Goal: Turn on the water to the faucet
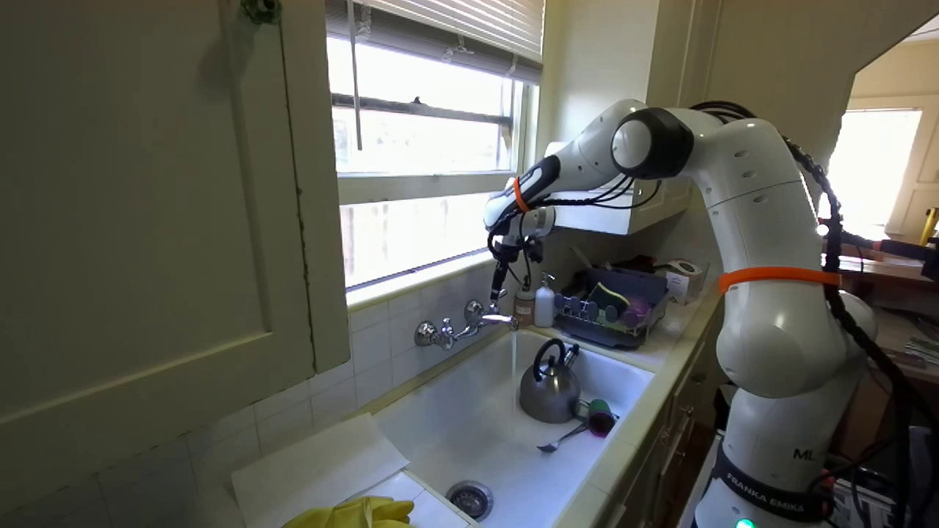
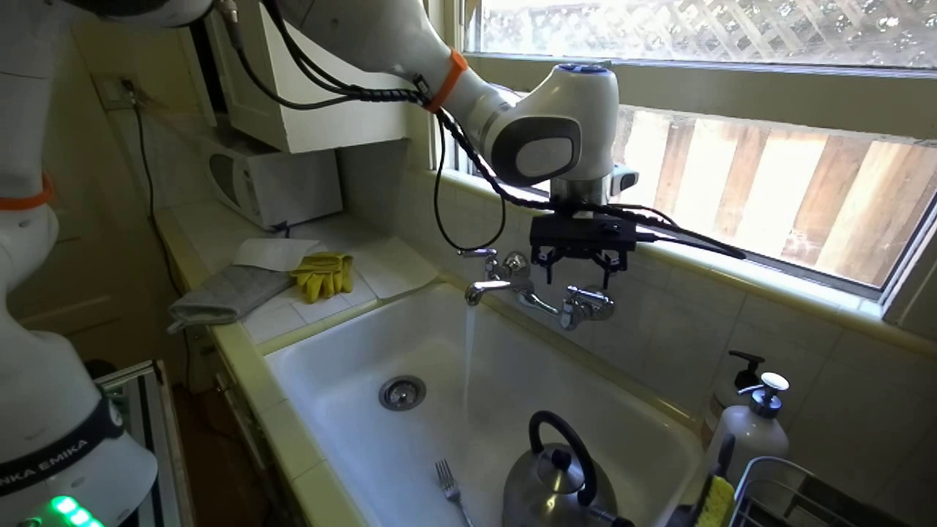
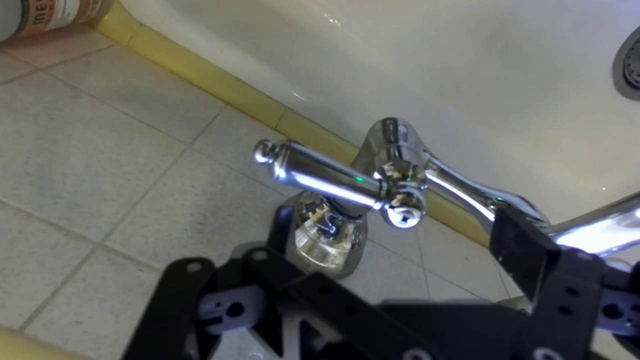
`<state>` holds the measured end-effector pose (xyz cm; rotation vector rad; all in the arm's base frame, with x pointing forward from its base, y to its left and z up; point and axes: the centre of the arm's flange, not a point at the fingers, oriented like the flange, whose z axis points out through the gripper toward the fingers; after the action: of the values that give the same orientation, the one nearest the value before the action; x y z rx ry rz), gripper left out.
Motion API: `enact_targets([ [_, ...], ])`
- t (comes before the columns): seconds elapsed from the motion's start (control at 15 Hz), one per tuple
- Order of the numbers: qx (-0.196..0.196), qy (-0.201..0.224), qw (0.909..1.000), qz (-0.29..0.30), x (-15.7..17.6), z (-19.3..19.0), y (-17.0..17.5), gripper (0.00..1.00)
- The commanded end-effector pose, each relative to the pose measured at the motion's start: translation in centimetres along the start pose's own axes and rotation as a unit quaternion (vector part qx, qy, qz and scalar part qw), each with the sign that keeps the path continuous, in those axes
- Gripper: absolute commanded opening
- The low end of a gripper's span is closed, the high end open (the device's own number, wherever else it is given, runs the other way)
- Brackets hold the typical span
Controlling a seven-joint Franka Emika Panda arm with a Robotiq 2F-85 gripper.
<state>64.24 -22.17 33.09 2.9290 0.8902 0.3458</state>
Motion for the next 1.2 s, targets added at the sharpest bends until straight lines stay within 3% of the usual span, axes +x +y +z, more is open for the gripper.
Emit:
enact_targets([
  [0.0,0.018,0.004,0.9996,-0.02,-0.3,1.4,0.6,1.0],
  [0.53,0.032,-0.009,0.9986,-0.041,-0.8,2.5,0.1,1.0],
  [1.13,0.029,-0.071,0.9967,0.027,-1.6,2.7,-0.9,1.0],
])
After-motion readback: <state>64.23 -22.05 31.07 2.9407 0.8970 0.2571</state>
